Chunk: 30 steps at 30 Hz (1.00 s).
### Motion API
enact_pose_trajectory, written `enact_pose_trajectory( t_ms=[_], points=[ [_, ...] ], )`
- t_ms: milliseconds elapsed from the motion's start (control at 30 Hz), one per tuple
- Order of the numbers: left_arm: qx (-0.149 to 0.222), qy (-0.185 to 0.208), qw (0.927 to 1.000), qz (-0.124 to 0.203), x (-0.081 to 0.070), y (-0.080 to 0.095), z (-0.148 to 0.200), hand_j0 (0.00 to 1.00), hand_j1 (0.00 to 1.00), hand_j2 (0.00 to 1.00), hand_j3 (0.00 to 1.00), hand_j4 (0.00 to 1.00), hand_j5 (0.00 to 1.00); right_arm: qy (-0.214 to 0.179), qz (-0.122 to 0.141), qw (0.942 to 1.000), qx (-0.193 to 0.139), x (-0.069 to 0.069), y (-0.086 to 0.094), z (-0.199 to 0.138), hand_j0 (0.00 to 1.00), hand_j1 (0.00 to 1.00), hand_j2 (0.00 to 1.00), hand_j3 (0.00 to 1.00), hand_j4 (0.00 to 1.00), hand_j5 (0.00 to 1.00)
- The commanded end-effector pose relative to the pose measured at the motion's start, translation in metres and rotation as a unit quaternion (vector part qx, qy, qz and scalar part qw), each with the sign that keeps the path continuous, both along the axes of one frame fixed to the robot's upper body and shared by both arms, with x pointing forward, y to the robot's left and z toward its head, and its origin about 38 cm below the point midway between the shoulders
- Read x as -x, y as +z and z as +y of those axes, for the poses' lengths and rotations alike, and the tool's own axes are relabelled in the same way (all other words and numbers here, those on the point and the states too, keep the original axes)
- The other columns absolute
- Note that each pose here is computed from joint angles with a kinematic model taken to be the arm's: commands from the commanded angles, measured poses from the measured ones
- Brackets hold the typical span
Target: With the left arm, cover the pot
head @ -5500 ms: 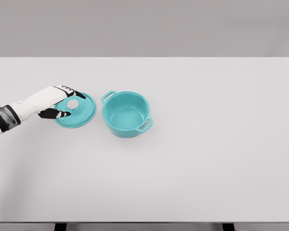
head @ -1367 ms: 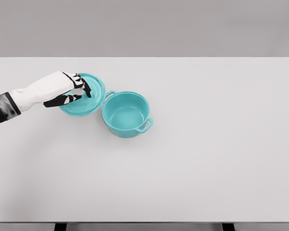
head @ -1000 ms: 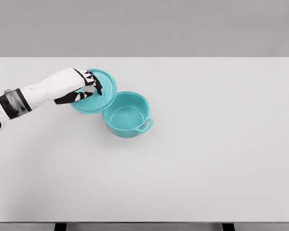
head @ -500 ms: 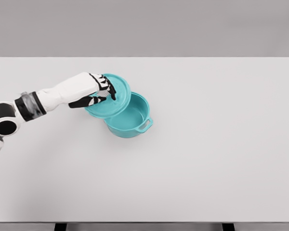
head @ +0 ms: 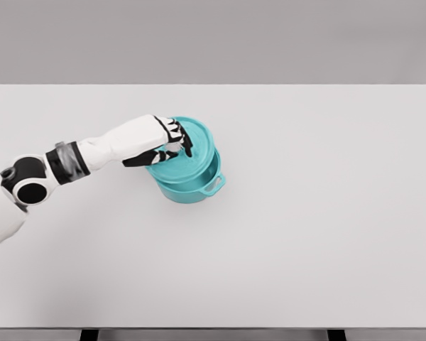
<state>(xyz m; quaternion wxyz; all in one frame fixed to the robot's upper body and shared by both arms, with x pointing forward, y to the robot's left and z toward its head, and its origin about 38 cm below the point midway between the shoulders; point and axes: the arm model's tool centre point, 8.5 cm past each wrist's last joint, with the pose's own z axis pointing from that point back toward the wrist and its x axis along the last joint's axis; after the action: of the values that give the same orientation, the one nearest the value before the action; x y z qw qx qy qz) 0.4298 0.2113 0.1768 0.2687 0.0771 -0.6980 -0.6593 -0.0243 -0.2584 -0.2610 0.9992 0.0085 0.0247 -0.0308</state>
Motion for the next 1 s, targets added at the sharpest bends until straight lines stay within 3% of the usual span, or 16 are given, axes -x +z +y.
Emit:
enact_pose_trajectory(
  t_ms=[0,567,800,967],
  points=[
    [0.006,-0.006,1.0000,-0.001,0.002,0.003,-0.004,0.49,0.49,0.49,0.49,0.49,0.49,0.000,0.000,1.0000,0.000,0.000,0.000,0.000,1.00,1.00,1.00,1.00,1.00,1.00],
    [-0.011,-0.003,0.9999,0.010,0.001,-0.015,-0.008,0.50,0.50,0.50,0.50,0.50,0.50,0.000,0.000,1.0000,0.000,0.000,0.000,0.000,1.00,1.00,1.00,1.00,1.00,1.00],
    [-0.010,-0.004,0.9999,0.010,0.001,-0.014,-0.008,0.50,0.50,0.50,0.50,0.50,0.50,0.000,0.000,1.0000,0.000,0.000,0.000,0.000,1.00,1.00,1.00,1.00,1.00,1.00],
    [-0.010,-0.005,0.9999,0.010,0.001,-0.014,-0.009,0.57,0.57,0.57,0.57,0.57,0.57,0.000,0.000,1.0000,0.000,0.000,0.000,0.000,1.00,1.00,1.00,1.00,1.00,1.00]
  ],
)
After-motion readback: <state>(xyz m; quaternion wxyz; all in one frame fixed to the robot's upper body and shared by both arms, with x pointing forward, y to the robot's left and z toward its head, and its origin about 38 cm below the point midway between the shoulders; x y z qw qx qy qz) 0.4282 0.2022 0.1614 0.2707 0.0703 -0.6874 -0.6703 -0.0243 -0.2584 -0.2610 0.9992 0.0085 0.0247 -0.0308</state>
